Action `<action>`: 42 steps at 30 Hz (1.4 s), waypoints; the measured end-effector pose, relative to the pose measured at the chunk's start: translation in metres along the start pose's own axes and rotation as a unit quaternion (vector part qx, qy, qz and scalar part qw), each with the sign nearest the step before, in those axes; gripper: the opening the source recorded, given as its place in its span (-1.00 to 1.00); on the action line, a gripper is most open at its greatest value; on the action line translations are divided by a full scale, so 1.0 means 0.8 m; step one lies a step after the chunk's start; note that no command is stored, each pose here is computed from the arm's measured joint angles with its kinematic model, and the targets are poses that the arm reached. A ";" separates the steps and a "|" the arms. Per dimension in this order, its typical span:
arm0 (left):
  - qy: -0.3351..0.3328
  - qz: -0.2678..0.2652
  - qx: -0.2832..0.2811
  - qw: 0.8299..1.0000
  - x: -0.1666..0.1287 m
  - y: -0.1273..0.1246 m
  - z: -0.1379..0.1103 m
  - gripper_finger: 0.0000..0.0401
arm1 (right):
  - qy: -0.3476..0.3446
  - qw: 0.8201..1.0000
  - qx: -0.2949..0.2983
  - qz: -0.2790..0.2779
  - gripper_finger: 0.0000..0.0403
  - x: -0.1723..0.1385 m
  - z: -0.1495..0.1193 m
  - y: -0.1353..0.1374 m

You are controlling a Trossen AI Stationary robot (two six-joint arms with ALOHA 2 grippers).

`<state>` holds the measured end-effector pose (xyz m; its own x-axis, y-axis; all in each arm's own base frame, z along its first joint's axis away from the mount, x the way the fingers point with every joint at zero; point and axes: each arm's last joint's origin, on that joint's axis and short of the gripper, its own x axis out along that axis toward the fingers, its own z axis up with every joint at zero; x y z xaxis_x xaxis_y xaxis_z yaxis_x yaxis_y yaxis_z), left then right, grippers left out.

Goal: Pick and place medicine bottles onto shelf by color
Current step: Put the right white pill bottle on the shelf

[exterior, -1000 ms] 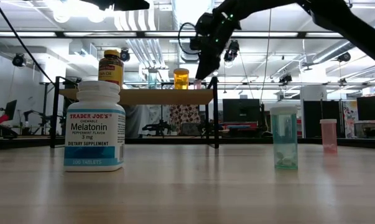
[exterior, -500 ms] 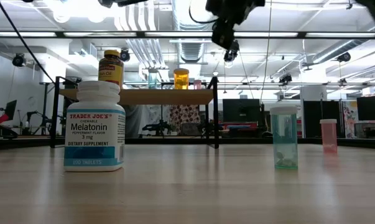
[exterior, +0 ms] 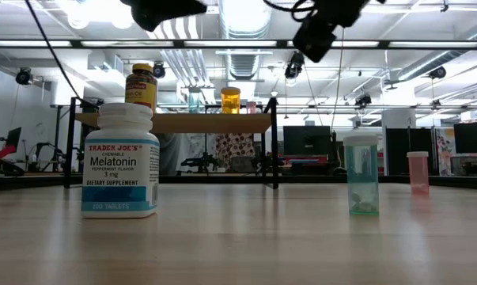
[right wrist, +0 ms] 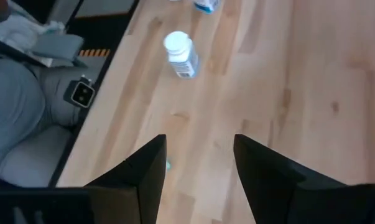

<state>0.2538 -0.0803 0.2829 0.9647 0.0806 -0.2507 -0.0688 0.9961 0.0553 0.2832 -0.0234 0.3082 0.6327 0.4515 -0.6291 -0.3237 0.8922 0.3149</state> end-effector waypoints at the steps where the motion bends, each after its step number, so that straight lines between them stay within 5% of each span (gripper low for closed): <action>1: 0.025 -0.003 -0.008 1.000 0.003 -0.006 0.000 0.13 | -0.009 1.000 -0.004 0.000 -0.12 0.002 -0.005 0.005; 8: 0.220 -0.033 -0.027 0.975 0.028 -0.044 -0.015 0.48 | -0.055 0.998 -0.004 0.014 -0.12 0.013 -0.041 0.023; 19: 0.390 -0.081 -0.043 0.916 0.070 -0.094 -0.052 0.48 | -0.067 0.997 0.010 0.030 -0.12 0.031 -0.076 0.029; 30: 0.411 -0.067 -0.048 0.908 0.079 -0.099 -0.070 0.40 | -0.061 0.998 0.016 0.032 -0.12 0.035 -0.077 0.028; 42: 0.411 -0.067 -0.047 0.908 0.076 -0.098 -0.068 -0.26 | -0.060 0.998 0.013 0.006 -0.12 0.036 -0.078 0.026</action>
<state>0.3043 -0.1516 0.2109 0.4524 -0.0799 -0.8882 -0.0248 0.9945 -0.1021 0.2509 0.0078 0.2525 0.7089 0.4589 -0.5357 -0.3145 0.8854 0.3424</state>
